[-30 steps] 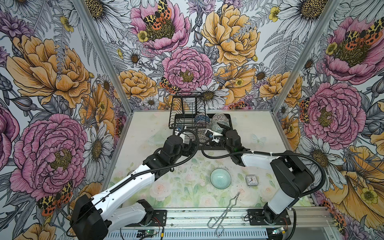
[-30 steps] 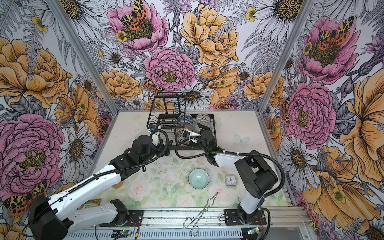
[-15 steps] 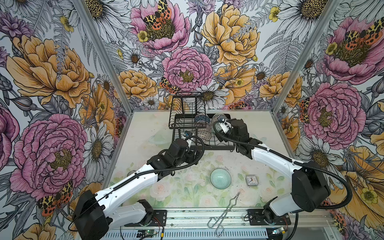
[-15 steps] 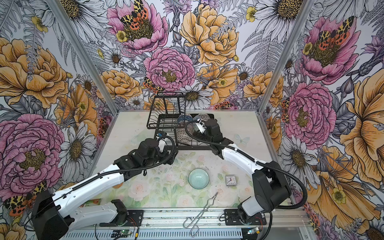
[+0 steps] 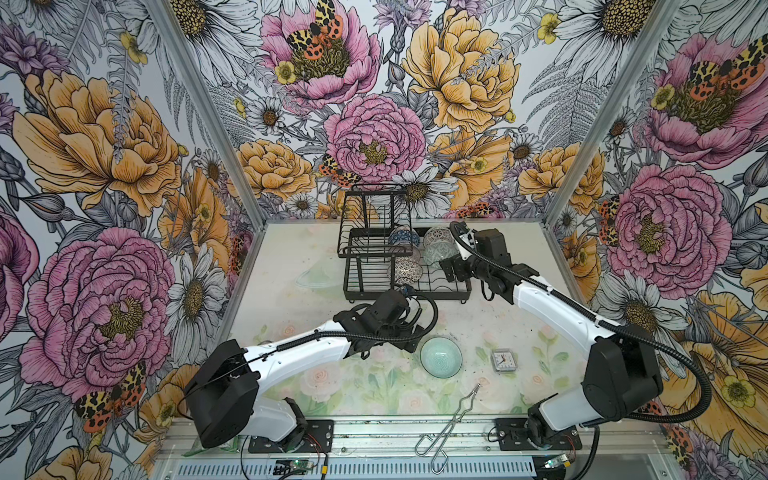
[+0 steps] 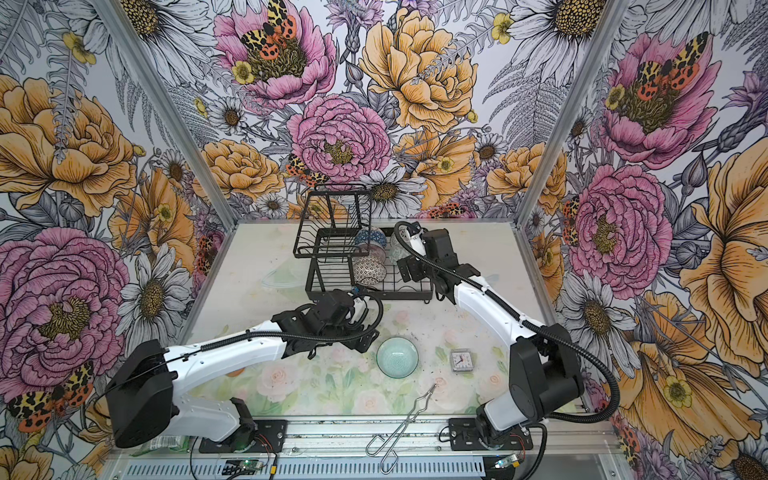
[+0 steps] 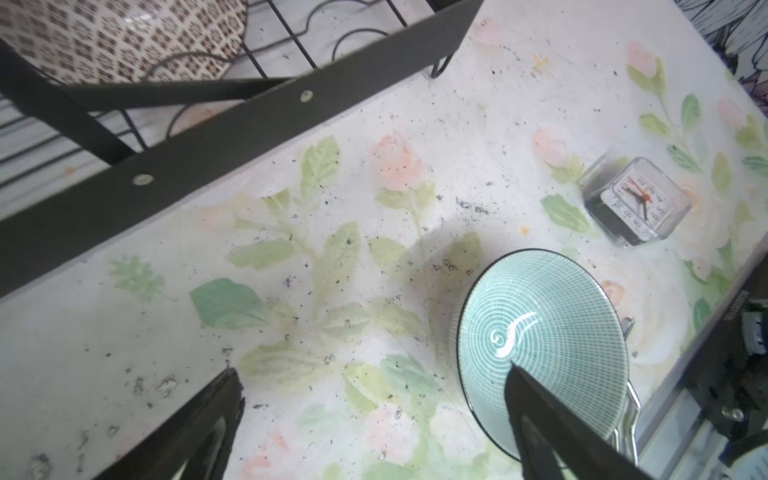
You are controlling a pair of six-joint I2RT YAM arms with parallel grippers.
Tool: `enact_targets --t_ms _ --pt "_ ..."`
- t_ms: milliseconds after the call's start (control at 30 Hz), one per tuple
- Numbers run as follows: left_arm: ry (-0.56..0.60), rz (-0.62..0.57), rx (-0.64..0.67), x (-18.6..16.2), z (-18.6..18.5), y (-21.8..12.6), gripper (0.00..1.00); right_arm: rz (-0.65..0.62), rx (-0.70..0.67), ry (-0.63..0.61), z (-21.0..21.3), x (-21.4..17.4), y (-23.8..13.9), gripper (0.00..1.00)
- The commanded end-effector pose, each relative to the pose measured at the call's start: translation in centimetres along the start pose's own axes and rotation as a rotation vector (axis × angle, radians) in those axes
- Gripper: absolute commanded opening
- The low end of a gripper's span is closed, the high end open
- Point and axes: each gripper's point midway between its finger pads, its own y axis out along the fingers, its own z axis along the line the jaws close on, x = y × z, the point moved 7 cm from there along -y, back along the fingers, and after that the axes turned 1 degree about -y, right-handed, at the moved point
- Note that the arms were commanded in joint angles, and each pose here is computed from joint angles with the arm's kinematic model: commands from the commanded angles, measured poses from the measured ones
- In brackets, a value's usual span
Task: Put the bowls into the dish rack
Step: 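Close the left gripper on the mint-green bowl rim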
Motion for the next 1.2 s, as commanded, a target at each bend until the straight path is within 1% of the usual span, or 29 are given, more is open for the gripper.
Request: enact_targets --t_ms 0,267,467,567,800,867,900,933,1000,1167 --pt "-0.022 0.012 -0.089 0.8 -1.9 0.6 0.99 0.004 0.021 0.026 0.2 0.5 0.1 1.00" --pt "-0.007 0.118 -0.157 -0.6 -3.8 2.9 0.99 0.012 0.018 0.026 0.1 0.2 0.3 0.99" --pt "-0.005 0.174 -0.166 -1.3 -4.9 4.7 0.99 0.026 0.014 0.026 0.1 -0.1 0.8 1.00" --pt "0.002 0.192 -0.164 -1.5 -5.4 5.5 0.96 0.031 0.011 0.026 0.0 -0.2 0.9 0.99" --pt "-0.002 0.214 -0.165 -1.6 -5.9 6.5 0.72 0.035 0.006 0.024 0.0 -0.4 1.0 0.99" --pt "-0.003 0.220 -0.165 -1.7 -5.9 6.6 0.62 0.038 0.006 0.023 -0.1 -0.5 1.0 1.00" --pt "-0.004 0.222 -0.162 -1.7 -5.9 6.6 0.58 0.040 0.004 0.024 -0.1 -0.6 1.0 1.00" --pt "-0.005 0.226 -0.156 -1.8 -5.8 6.7 0.55 0.041 0.003 0.024 -0.1 -0.6 1.0 0.99" --pt "-0.007 0.233 -0.149 -2.0 -5.7 6.7 0.54 0.045 0.006 0.025 -0.1 -0.8 1.1 0.99" --pt "-0.009 0.258 -0.110 -2.4 -5.2 7.0 0.44 0.045 0.007 0.025 -0.1 -0.8 1.0 0.99"
